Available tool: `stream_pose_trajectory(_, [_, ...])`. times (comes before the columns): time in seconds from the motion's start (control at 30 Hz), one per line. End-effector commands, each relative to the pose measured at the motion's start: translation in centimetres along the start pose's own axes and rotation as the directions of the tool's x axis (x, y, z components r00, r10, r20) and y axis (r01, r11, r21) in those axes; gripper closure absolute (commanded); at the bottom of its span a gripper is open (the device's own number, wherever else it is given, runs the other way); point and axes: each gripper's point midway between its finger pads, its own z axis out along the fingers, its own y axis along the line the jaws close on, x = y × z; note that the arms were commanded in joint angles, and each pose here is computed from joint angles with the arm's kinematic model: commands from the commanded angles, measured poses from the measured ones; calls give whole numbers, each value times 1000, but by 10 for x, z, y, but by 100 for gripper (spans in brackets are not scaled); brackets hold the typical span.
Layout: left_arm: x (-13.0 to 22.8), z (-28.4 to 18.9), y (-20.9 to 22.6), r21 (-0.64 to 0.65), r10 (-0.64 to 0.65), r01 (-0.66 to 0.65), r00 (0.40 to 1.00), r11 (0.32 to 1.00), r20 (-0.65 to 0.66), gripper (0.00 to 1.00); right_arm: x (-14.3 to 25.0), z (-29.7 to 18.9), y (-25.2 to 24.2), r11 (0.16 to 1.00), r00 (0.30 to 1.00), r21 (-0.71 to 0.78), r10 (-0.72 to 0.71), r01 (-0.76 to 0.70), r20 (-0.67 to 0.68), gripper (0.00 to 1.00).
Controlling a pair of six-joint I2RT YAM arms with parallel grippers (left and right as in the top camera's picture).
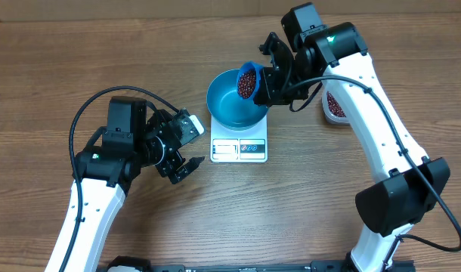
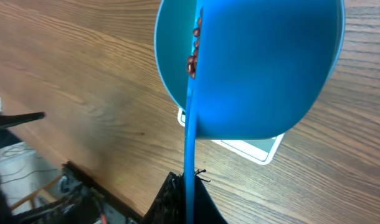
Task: Scoop item into bowl and weigh 150g on scale
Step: 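Tilt the scoop with the right gripper to pour beans into the bowl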
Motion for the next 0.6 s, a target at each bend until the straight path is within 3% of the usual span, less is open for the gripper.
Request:
stream_pose_trajectory(0.0, [3,2,0,6,11,-11,1000,1000,-7,0,-1,4,0,997,1000,70,-16,15,15,96])
stream_pose_trajectory(0.57, [3,2,0,6,11,-11,1000,1000,-7,0,-4,10,-8,974,999,225,-4,-8,53,96])
